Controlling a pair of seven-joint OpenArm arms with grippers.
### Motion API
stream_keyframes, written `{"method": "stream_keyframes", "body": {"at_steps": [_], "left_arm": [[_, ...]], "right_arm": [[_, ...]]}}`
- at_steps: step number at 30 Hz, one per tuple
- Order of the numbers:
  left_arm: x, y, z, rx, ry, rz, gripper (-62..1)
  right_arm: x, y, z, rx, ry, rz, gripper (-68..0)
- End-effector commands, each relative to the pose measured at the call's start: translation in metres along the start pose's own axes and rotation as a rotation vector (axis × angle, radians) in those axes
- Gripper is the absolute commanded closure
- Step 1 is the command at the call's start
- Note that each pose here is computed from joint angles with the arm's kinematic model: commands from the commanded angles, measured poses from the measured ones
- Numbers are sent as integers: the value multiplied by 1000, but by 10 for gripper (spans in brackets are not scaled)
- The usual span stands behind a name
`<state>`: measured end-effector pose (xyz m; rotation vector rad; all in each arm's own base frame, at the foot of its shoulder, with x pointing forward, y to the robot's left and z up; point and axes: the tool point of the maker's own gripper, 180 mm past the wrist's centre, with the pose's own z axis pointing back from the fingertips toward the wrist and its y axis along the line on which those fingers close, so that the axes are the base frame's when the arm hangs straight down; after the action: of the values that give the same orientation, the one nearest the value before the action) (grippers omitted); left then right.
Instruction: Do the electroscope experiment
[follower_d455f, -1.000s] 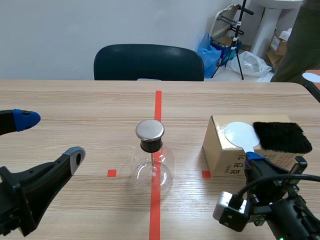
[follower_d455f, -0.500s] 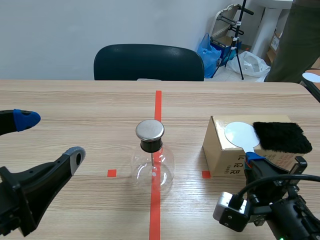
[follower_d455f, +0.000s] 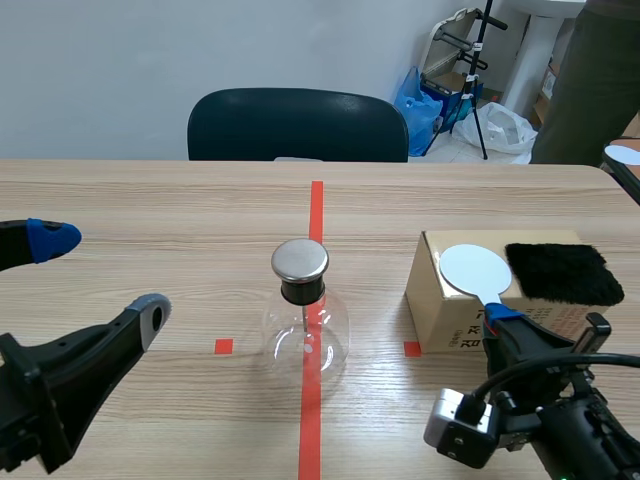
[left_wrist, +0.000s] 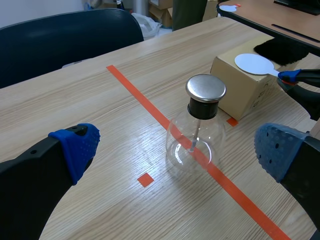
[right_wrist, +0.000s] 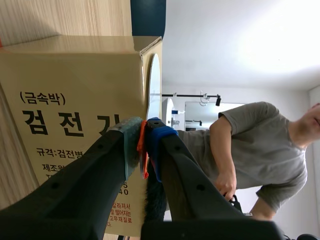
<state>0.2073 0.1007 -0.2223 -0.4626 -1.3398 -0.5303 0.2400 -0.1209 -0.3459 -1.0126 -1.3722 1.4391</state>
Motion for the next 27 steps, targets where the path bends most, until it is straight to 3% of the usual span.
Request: {"method": "stream_keyframes", "body": {"at_steps": [1, 11, 16, 20, 27], "left_arm": [[8, -6, -1, -15, -30, 8, -623], [8, -6, -1, -15, -30, 8, -623], [8, -6, -1, -15, -29, 8, -623], [8, -6, -1, -14, -28, 7, -623], [6, -5, -1, -14, -17, 7, -623]], "right_arm": [[-12, -26, -7, -97, 4, 60, -11], [-21, -37, -13, -129, 25, 84, -11], [-21, -66, -23, -208, 39, 126, -11], [-13, -83, -26, -253, 24, 142, -11], [2, -82, -30, -254, 19, 184, -11]]}}
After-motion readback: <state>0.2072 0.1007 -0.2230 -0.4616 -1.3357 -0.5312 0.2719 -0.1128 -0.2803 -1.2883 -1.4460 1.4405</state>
